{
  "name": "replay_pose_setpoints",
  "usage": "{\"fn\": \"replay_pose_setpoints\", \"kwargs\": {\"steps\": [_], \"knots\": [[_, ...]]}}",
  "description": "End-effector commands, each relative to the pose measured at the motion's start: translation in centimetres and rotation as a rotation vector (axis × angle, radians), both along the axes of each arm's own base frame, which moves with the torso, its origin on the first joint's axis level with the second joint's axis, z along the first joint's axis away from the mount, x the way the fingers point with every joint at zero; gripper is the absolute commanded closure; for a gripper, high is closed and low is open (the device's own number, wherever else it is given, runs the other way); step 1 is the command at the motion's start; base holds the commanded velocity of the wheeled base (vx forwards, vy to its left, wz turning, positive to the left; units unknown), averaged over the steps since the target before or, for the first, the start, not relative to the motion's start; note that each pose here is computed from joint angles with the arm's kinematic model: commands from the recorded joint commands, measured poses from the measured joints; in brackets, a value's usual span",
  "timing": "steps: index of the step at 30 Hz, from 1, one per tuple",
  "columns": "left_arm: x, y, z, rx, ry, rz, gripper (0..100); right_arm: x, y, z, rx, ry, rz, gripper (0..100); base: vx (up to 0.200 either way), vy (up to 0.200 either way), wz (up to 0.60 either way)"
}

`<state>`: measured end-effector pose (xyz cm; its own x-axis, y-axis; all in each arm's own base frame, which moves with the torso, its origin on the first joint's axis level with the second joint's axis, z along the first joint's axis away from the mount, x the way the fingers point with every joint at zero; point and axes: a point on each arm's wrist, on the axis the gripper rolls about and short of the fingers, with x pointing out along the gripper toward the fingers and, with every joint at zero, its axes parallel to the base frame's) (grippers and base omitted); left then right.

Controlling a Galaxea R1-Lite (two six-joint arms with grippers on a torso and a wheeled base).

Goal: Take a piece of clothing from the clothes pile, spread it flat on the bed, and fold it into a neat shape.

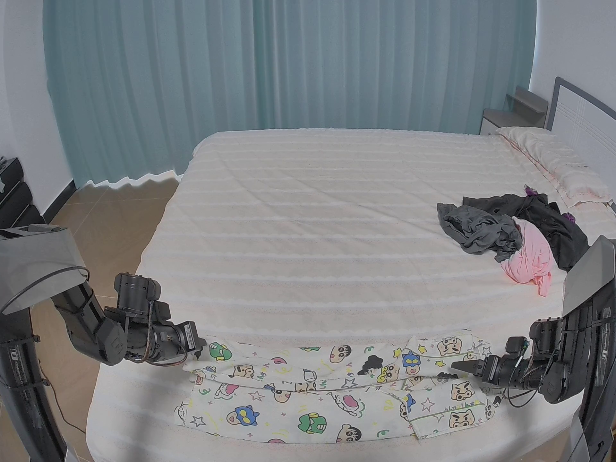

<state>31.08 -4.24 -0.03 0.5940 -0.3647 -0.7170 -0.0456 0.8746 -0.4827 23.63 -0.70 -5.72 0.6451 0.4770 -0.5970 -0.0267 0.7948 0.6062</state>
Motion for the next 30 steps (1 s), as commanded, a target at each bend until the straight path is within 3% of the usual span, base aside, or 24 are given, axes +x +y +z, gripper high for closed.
{"fn": "replay_pose_setpoints", "kwargs": {"steps": [1,7,10,22,23,30], "knots": [[0.6,0.3,0.3,-0.004,-0.019,0.012,100,0.1,0.0,0.0,0.000,-0.010,0.000,0,0.000,0.000,0.00],[1.6,0.4,0.1,-0.029,-0.024,0.037,100,0.1,0.0,0.0,0.000,-0.010,0.000,0,0.000,0.000,0.00],[2.6,0.5,0.2,-0.085,-0.016,0.098,100,0.1,0.0,0.0,0.000,-0.010,0.000,0,0.000,0.000,0.00],[2.5,0.6,-1.5,-0.020,0.026,0.059,100,0.1,0.0,0.0,0.000,-0.010,0.000,0,0.000,0.000,0.00],[2.5,0.7,-1.6,-0.013,0.038,0.060,0,0.1,0.0,0.0,0.000,-0.010,0.000,0,0.000,0.000,0.00],[2.6,0.9,-1.7,0.015,0.075,0.085,0,0.1,0.0,0.1,0.000,-0.012,-0.001,0,0.000,0.000,0.00]]}}
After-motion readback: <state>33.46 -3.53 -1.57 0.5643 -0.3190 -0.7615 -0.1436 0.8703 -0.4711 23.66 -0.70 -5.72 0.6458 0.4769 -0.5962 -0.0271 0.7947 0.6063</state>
